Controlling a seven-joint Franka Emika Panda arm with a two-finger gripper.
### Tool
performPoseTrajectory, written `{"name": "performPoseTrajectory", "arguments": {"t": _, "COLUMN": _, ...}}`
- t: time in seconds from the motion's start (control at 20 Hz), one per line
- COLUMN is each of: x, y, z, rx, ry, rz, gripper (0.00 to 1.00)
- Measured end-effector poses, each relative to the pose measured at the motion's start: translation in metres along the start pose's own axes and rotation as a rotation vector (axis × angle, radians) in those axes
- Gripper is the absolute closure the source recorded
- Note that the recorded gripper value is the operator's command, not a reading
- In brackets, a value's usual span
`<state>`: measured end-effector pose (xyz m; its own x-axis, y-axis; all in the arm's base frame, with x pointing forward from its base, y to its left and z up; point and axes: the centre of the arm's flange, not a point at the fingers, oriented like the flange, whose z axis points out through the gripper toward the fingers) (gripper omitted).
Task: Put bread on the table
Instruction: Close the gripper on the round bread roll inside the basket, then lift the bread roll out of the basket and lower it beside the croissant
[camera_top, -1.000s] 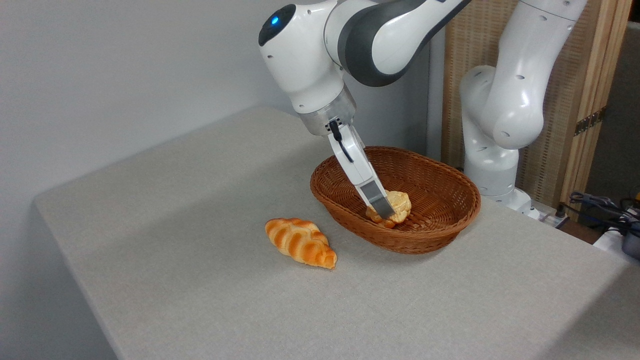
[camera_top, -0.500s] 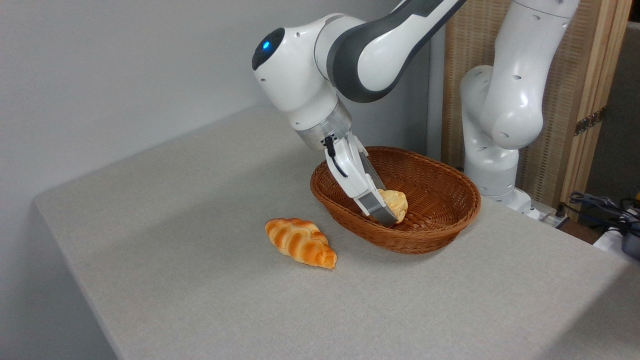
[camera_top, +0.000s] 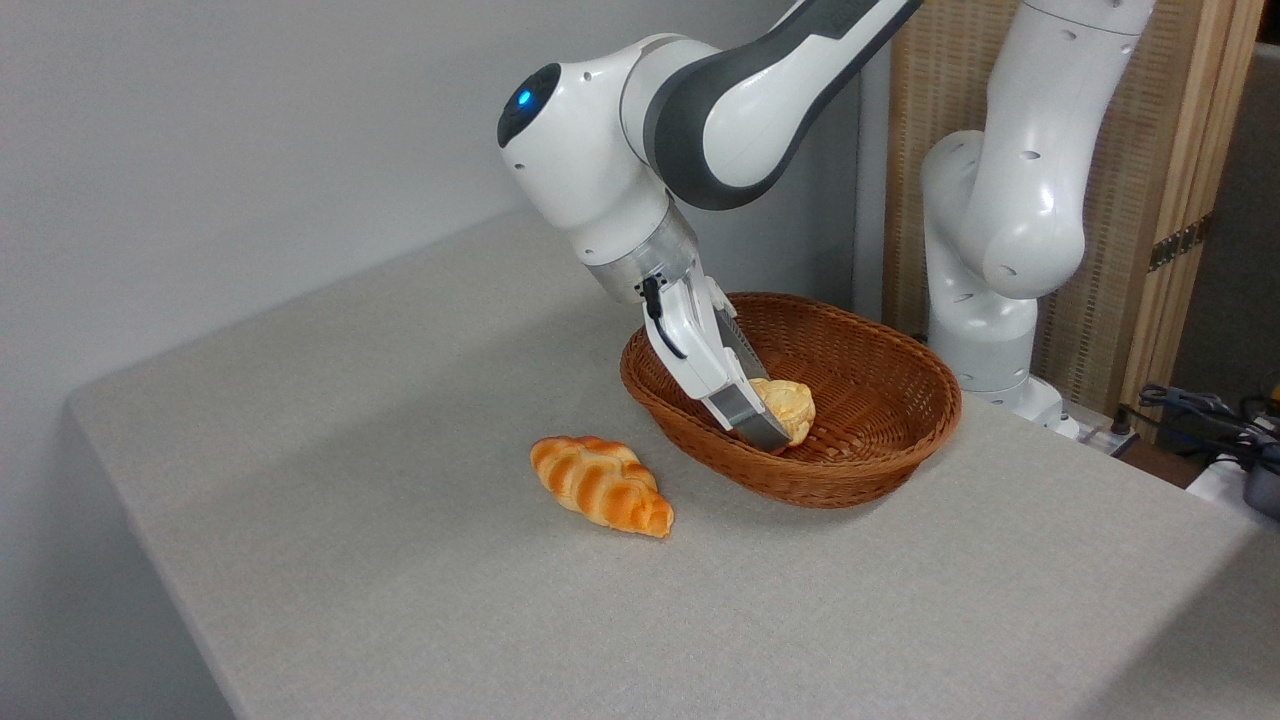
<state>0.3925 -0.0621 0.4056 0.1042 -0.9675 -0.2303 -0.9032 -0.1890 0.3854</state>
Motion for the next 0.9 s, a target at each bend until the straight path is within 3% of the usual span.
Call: {"name": "performPoseTrajectory", "arguments": {"t": 0.9, "x": -0.0007, "y": 0.0000, "z": -0.0038, "rx": 0.007, "ry": 0.004, "rz": 0.002, "gripper": 0.54}}
